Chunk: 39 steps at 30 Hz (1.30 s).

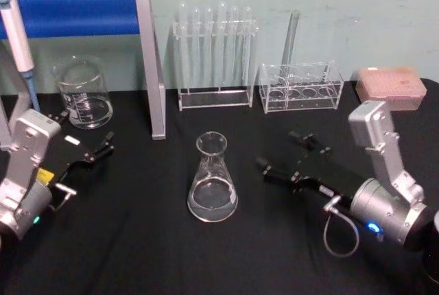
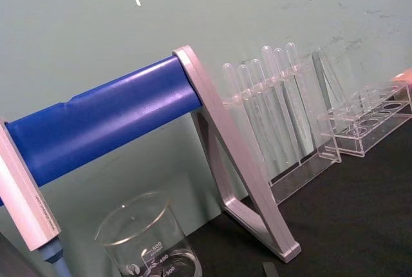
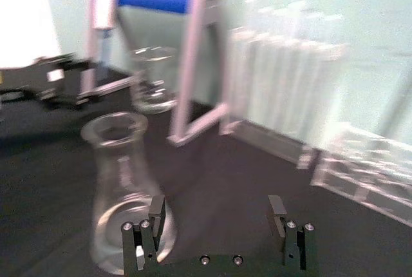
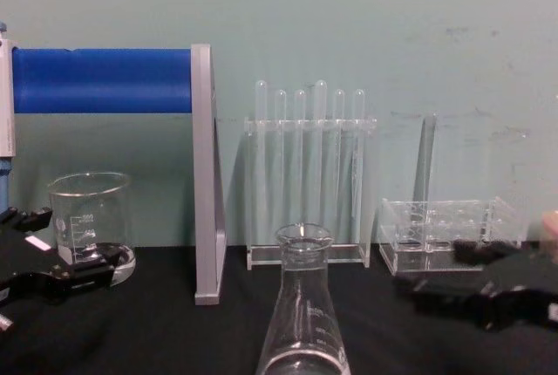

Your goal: Grasp the erlenmeyer flask with one hand, shake it three times, then place it back.

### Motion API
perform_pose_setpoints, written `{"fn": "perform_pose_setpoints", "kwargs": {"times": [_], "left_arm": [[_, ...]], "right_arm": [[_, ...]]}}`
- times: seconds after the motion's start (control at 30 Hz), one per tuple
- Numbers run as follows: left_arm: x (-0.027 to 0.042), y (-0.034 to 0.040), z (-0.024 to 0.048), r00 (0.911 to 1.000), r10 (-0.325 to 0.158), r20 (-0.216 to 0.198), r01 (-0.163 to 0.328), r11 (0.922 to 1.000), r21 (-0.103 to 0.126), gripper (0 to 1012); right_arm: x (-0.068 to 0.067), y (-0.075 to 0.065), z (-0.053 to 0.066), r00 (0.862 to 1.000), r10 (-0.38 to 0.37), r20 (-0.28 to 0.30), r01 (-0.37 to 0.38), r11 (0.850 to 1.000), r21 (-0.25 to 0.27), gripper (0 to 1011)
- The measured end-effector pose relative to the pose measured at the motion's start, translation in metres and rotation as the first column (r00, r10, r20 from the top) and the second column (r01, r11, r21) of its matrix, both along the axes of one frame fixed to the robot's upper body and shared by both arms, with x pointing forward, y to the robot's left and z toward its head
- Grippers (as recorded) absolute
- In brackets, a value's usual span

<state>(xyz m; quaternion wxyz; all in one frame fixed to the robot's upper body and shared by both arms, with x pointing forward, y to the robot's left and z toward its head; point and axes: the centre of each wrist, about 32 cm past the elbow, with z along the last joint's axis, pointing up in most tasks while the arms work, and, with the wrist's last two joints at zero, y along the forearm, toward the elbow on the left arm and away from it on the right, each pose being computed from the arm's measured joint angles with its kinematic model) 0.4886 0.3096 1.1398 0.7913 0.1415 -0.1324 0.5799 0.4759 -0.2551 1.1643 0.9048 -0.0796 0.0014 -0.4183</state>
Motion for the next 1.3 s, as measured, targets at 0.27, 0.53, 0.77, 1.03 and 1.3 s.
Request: {"fn": "perform_pose_setpoints", "kwargs": {"times": [0.27,0.53,0.77,1.03,1.3], "left_arm": [[0.0000,0.0000,0.0000,1.0000,0.000,0.000,0.000,1.0000,0.000,1001],[0.0000,0.0000,0.0000,1.0000,0.000,0.000,0.000,1.0000,0.000,1001],[0.0000,0.0000,0.0000,1.0000,0.000,0.000,0.000,1.0000,0.000,1001],[0.0000,0.0000,0.0000,1.0000,0.000,0.000,0.000,1.0000,0.000,1001],[0.0000,0.0000,0.0000,1.0000,0.000,0.000,0.000,1.0000,0.000,1001]], "right_arm": [[-0.002,-0.002,0.001,0.970,-0.237,0.051,0.233,0.970,0.068,1000],[0.006,0.010,-0.001,0.917,-0.394,0.058,0.389,0.918,0.081,1000],[0.015,0.023,-0.009,0.873,-0.486,0.034,0.485,0.874,0.028,1000],[0.025,0.029,-0.020,0.864,-0.503,-0.005,0.503,0.864,-0.031,1000],[0.028,0.033,-0.025,0.875,-0.483,-0.032,0.481,0.875,-0.053,1000]]}}
